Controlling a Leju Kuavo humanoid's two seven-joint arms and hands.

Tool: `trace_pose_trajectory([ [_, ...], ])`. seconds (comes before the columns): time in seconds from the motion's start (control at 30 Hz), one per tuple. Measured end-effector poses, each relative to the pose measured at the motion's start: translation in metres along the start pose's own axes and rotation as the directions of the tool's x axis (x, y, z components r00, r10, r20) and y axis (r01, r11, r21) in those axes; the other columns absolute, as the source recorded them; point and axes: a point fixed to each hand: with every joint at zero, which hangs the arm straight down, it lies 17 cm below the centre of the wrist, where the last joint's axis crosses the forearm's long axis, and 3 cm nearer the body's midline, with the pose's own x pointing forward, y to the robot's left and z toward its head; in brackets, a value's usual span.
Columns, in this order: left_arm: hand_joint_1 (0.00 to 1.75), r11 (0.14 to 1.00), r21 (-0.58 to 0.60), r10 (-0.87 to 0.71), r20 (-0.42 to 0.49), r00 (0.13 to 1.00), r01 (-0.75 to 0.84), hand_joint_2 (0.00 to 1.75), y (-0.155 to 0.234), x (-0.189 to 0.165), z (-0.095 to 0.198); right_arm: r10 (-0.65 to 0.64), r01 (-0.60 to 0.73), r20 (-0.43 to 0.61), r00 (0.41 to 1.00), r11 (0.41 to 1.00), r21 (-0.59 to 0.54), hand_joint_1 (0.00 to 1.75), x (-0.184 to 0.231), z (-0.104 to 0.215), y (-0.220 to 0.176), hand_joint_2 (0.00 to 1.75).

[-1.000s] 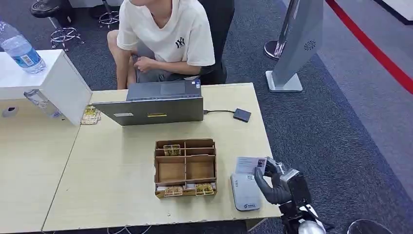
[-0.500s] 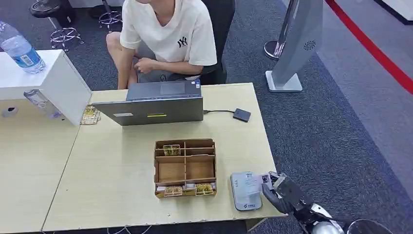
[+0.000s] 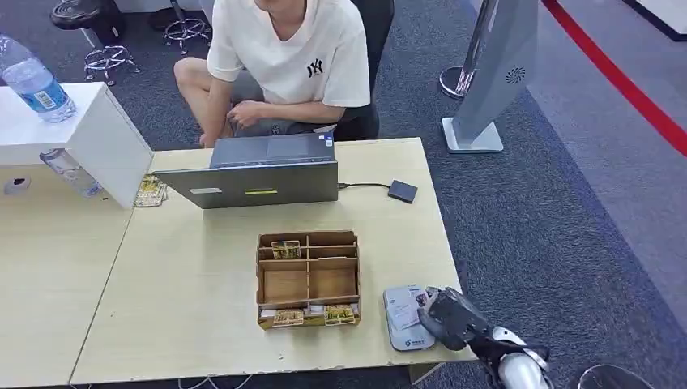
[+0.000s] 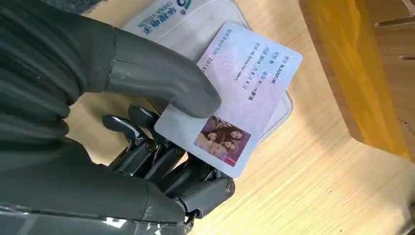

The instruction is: Pass the card to the sensor for recognition and then transmit it.

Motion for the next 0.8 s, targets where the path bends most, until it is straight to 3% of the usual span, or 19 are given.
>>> trace_pose_trajectory([
  [0.8, 0.0, 0.999, -0.004, 0.042, -0.019, 0.999, -0.042, 0.0, -0.001, -0.005, 0.0, 0.222, -0.222, -0.015, 0.975, 0.975, 0.032, 1.75, -0.005, -0.029, -0.008, 1.75],
])
